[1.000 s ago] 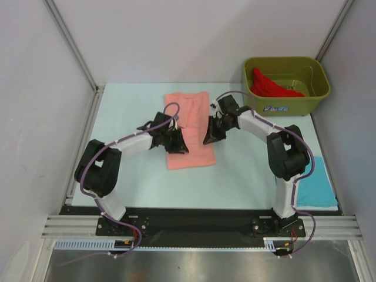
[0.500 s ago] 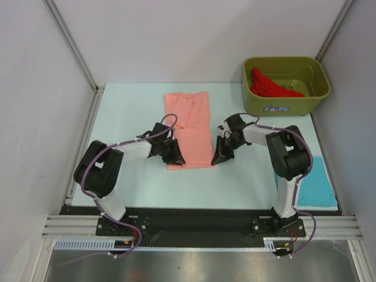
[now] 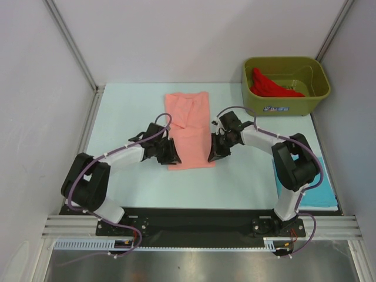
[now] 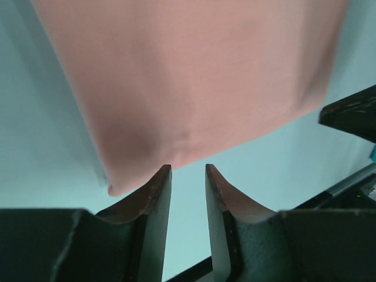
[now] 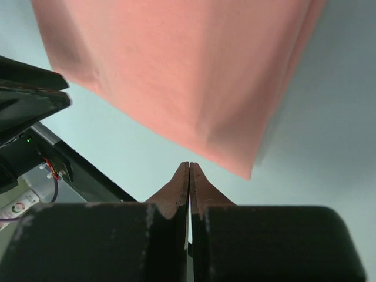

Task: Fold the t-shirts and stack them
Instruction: Fold the tshirt

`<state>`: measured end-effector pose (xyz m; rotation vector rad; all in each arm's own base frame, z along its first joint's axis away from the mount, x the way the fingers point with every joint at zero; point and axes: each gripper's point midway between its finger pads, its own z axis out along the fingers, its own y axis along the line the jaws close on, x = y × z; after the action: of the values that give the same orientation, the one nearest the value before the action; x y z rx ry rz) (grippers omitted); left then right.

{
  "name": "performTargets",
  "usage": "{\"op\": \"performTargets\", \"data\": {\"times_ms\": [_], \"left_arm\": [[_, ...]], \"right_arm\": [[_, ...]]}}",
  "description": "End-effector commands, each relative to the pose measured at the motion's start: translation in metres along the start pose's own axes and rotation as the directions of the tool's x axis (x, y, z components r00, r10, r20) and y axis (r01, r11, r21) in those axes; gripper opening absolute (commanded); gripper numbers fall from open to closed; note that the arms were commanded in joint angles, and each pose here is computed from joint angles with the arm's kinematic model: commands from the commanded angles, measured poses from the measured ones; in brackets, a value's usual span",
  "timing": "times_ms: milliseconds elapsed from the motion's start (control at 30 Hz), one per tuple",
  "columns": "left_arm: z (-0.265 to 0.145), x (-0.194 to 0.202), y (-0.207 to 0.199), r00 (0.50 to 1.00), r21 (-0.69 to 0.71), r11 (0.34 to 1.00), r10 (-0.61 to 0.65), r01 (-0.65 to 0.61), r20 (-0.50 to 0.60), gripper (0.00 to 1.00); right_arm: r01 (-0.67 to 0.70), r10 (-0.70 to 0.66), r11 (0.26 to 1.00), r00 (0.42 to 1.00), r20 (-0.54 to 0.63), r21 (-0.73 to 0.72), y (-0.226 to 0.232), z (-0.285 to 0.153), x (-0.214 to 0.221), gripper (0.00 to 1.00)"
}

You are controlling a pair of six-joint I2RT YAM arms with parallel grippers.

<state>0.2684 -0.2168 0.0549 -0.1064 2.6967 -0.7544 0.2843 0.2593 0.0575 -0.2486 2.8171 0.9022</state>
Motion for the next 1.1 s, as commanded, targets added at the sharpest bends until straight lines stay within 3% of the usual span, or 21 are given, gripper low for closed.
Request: {"op": "performTargets", "data": {"times_ms": [0, 133, 267, 467, 633, 800, 933, 1067], "left_arm": [[0.022, 0.017, 0.031, 0.998, -0.067, 0.997, -0.046, 0.043, -0.050, 0.34], [0.031, 0.039, 0.065, 0.991, -0.129, 0.987, -0.108, 0.097, -0.076, 0.33], [0.020, 0.050, 0.072, 0.992, -0.159, 0.984, -0.096, 0.081, -0.086, 0.33], [-0.033, 0.030, 0.040, 0.999, -0.082, 0.996, -0.027, 0.029, 0.028, 0.41], [-0.051, -0.001, 0.000, 0.994, 0.057, 0.998, 0.022, -0.028, 0.105, 0.44], [-0.019, -0.041, -0.028, 0.989, 0.195, 0.980, 0.009, -0.038, 0.147, 0.37], [0.012, -0.078, -0.031, 0.985, 0.269, 0.963, -0.045, -0.002, 0.169, 0.27], [0.033, -0.113, -0.028, 0.981, 0.241, 0.970, -0.017, -0.030, 0.192, 0.24]], "right_arm": [[-0.042, 0.041, 0.999, 0.999, -0.029, -0.024, -0.009, 0.024, 0.002, 0.02], [-0.071, 0.072, 0.997, 0.996, -0.054, 0.020, -0.036, 0.028, 0.017, 0.02], [-0.086, 0.087, 0.996, 0.995, -0.044, 0.039, -0.046, 0.012, 0.031, 0.02], [-0.062, 0.062, 0.998, 0.998, 0.007, 0.018, -0.032, -0.019, 0.041, 0.04], [-0.028, 0.034, 0.998, 0.994, 0.100, -0.064, -0.010, -0.027, 0.011, 0.11], [-0.023, 0.066, 0.964, 0.986, 0.155, -0.264, 0.036, -0.011, -0.046, 0.18], [-0.041, 0.121, 0.921, 0.975, 0.185, -0.387, 0.061, 0.011, -0.085, 0.17], [-0.067, 0.182, 0.862, 0.966, 0.184, -0.502, 0.079, 0.031, -0.116, 0.13]]}}
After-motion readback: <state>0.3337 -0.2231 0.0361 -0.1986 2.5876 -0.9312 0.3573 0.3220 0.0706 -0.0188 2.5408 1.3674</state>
